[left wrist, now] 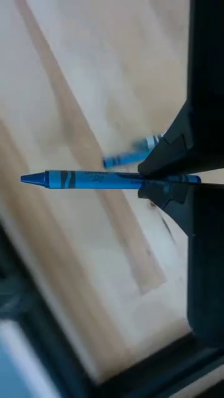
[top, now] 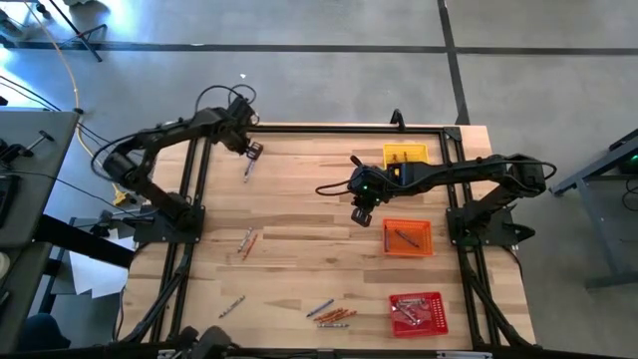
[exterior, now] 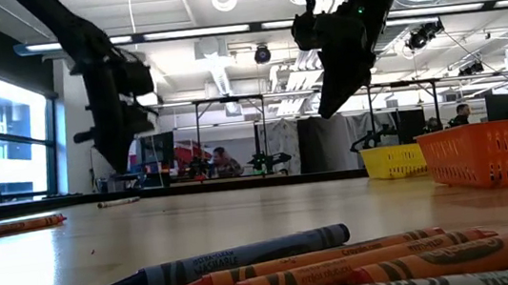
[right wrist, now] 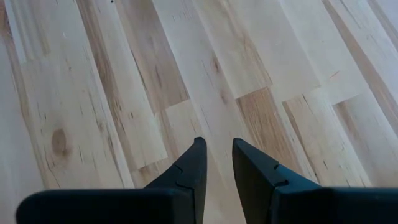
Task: Sort crayons
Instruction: Put the blue crayon into the orange bin
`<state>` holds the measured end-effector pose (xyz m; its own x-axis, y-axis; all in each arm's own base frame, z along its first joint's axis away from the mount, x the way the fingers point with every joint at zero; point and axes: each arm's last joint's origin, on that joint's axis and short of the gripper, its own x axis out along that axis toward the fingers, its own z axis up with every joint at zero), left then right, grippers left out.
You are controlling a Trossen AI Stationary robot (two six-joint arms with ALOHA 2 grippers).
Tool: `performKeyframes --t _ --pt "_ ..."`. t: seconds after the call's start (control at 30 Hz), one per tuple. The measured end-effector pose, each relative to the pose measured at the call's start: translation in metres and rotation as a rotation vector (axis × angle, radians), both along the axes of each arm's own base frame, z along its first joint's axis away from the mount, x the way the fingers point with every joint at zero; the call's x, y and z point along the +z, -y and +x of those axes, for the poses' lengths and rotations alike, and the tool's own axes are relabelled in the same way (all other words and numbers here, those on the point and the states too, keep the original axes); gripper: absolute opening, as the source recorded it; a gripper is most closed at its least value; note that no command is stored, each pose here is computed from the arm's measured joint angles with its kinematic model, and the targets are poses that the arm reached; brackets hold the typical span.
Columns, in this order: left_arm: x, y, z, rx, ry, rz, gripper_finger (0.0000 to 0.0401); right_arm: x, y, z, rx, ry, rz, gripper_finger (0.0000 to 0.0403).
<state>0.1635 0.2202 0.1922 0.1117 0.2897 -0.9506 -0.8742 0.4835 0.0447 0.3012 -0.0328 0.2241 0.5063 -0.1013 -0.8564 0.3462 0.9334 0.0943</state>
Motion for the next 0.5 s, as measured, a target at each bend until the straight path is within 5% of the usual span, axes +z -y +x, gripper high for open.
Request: performKeyframes --t 0.27,0.5 --pt "0.049 0.053 0.018 -0.308 0.517 0.139 0.0001 0.003 0.001 0.005 0.003 0.059 -0.040 0.0071" --pt "0.052 0.127 0.030 -0.583 0.950 0.300 0.0001 0.018 0.002 0.022 0.025 0.280 -0.115 0.0071"
